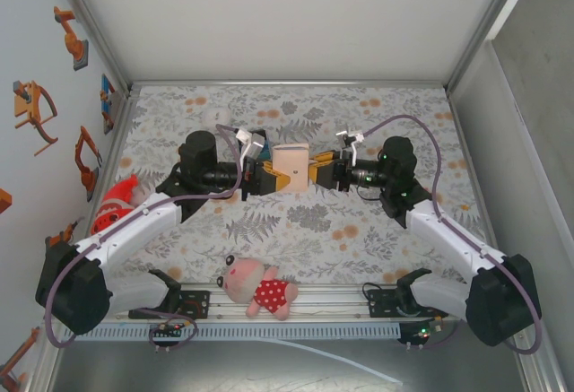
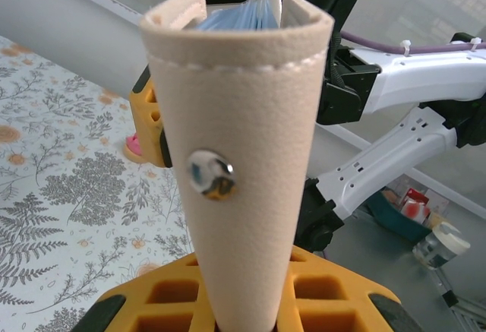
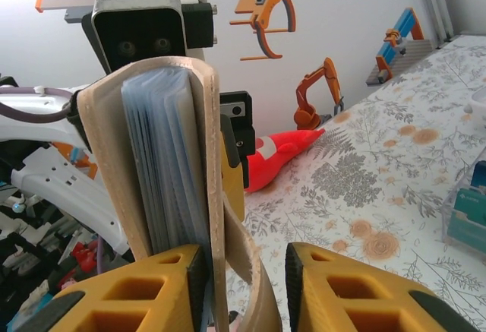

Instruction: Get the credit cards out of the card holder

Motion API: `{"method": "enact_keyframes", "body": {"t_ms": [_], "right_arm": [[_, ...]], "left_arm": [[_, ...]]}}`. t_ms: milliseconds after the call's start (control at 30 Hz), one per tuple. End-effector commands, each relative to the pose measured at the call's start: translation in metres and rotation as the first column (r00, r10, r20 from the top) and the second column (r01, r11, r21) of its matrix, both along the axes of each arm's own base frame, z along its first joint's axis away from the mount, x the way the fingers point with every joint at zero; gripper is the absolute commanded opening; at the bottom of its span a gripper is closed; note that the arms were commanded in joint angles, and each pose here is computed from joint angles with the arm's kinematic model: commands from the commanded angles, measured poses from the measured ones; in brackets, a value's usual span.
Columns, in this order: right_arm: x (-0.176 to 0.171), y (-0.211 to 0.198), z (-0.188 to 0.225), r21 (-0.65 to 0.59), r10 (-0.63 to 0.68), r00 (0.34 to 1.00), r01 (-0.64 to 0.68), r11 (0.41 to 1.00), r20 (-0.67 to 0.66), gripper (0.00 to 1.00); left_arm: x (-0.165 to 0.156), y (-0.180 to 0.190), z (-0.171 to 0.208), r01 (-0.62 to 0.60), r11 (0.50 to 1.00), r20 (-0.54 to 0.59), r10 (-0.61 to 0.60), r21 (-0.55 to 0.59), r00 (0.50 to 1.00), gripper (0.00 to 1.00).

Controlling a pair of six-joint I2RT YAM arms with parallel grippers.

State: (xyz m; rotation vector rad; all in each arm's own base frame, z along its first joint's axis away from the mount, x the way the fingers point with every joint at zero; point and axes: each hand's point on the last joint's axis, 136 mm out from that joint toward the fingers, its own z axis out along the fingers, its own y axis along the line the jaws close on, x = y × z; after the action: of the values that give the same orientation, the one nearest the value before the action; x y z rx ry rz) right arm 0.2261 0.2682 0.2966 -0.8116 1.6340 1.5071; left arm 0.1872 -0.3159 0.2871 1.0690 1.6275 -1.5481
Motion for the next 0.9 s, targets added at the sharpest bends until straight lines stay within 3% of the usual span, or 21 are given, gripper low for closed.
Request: {"method": "enact_keyframes", "body": {"t_ms": [0,233,333,500,567,767,867], "right_arm": [[-0.01,0.001,0.003,0.015,0.051,0.998,-0.051,0.999,0.02,0.33],[-0.019,0.008,0.003,0.012,0.103,0.995,-0.103,0.995,0.013,0.44],[-0.02,0.011,0.0,0.009,0.115,0.993,-0.115,0.993,0.011,0.43],[-0.015,0.009,-0.001,-0.011,0.063,0.998,-0.062,0.998,0.025,0.1],[-0.008,0.007,-0.004,-0.038,0.007,0.999,-0.006,0.999,0.033,0.0],[0.013,-0.006,-0.011,-0.107,-0.175,0.984,0.177,0.978,0.024,0.0],[0.023,-0.011,-0.014,-0.131,-0.248,0.969,0.248,0.96,0.012,0.0]], "left_arm": [[-0.01,0.002,0.023,0.041,0.997,0.075,-0.036,-0.066,0.996,0.0],[0.001,-0.006,0.017,0.027,0.998,0.036,-0.026,-0.049,0.999,0.04],[0.004,-0.009,0.016,0.027,0.999,0.023,-0.026,-0.047,0.999,0.06],[0.011,-0.011,0.008,-0.006,1.0,-0.001,0.006,-0.025,1.0,0.14],[0.014,-0.01,0.002,-0.03,1.0,-0.01,0.03,-0.002,0.999,0.23],[0.031,-0.004,-0.016,-0.149,0.984,-0.022,0.151,0.093,0.988,0.65],[0.042,-0.001,-0.023,-0.217,0.967,-0.023,0.221,0.13,0.975,0.75]]}}
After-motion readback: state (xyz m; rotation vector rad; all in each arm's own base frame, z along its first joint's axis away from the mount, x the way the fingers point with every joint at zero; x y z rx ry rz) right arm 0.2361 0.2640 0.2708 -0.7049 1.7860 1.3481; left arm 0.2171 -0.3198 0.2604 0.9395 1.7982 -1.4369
